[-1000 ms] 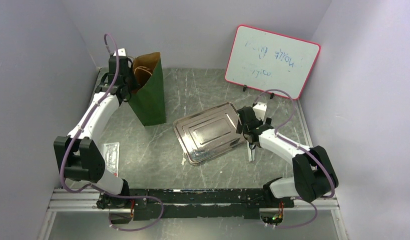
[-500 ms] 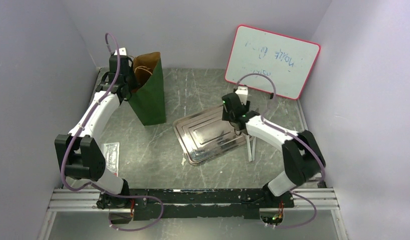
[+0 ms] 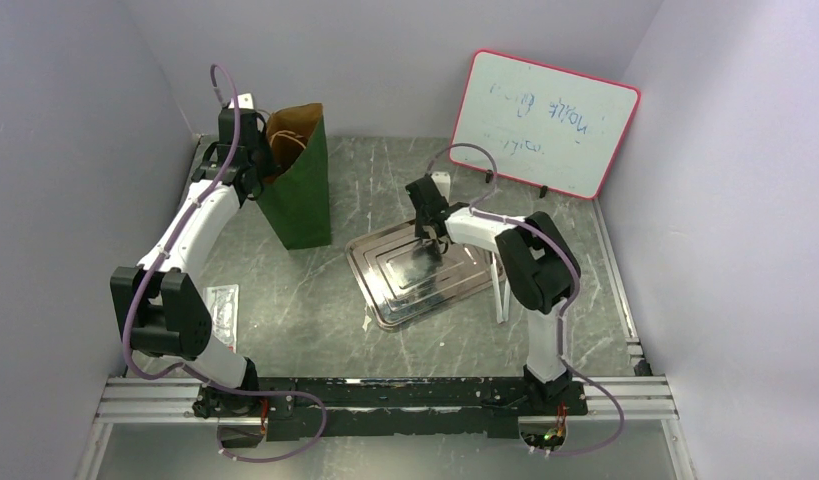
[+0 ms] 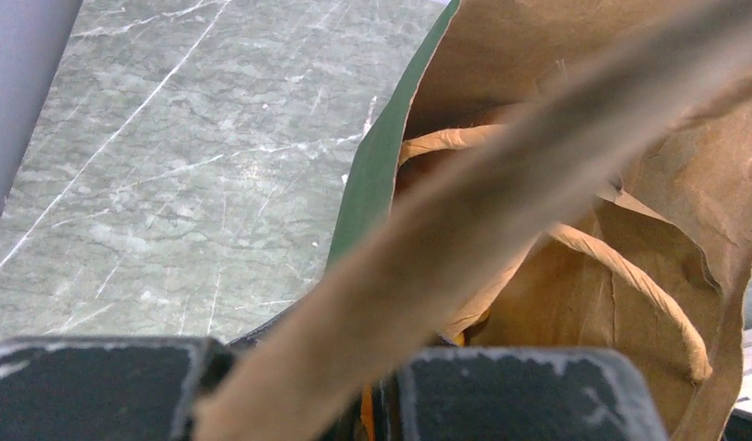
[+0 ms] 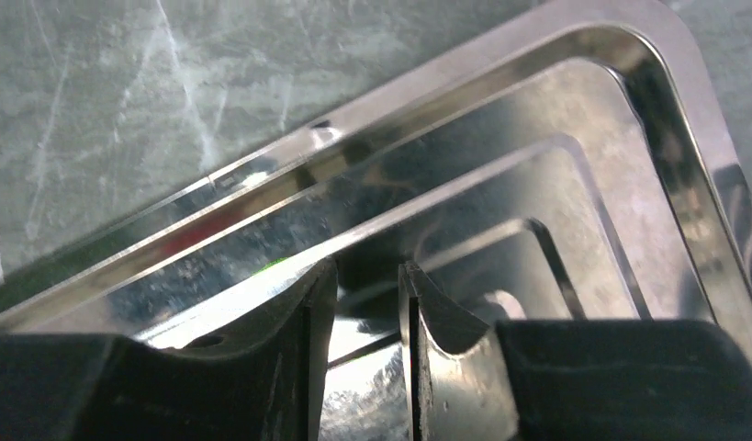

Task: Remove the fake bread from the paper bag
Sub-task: Move the container to the center of the board.

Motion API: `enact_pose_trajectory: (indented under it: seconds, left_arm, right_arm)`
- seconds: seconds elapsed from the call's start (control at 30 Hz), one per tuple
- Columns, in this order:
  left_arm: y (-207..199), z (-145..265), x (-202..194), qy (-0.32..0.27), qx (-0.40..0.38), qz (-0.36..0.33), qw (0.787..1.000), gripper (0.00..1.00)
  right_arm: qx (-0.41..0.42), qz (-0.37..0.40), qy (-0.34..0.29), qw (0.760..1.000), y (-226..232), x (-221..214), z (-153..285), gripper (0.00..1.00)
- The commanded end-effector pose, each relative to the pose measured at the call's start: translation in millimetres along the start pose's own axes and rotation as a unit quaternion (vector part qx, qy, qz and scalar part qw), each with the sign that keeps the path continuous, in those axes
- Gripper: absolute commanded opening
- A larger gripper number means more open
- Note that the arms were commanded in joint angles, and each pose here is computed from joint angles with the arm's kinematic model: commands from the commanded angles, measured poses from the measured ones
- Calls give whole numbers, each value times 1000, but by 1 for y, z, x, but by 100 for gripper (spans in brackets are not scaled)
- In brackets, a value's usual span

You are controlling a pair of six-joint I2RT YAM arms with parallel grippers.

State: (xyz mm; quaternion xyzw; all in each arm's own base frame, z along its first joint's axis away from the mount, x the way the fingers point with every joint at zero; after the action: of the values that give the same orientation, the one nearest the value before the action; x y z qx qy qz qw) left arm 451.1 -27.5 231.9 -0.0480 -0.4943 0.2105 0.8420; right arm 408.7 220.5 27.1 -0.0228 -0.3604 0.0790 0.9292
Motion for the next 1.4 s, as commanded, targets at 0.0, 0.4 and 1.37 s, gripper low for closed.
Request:
enact_pose_trajectory:
  seconds: [0.0, 0.4, 1.37]
  left_arm:
    - [-13, 0, 18, -18, -28, 10, 999, 7]
    - [-13, -3, 16, -16, -29, 7, 999, 7]
    - [-11, -6, 8, -8, -27, 9, 1000, 7]
  right_arm:
    - [25, -8, -3, 1000, 20, 10, -17, 31]
    - [10, -27, 20, 999, 17, 20, -70, 31]
    - [-88, -106, -5, 990, -61, 75, -98, 34]
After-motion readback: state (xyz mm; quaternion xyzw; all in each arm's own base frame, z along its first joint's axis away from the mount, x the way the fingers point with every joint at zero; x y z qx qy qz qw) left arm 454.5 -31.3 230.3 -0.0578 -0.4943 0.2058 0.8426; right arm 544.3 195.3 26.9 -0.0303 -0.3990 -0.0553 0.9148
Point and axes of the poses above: each gripper's point midway between its finger pads, its own z axis back along the fingers, its own y axis along the line the jaws close on, x = y × z, the point moved 1 cm from there along z, back along the fingers, and after that the axes turned 11 degrees about z, right-handed, at the moved point
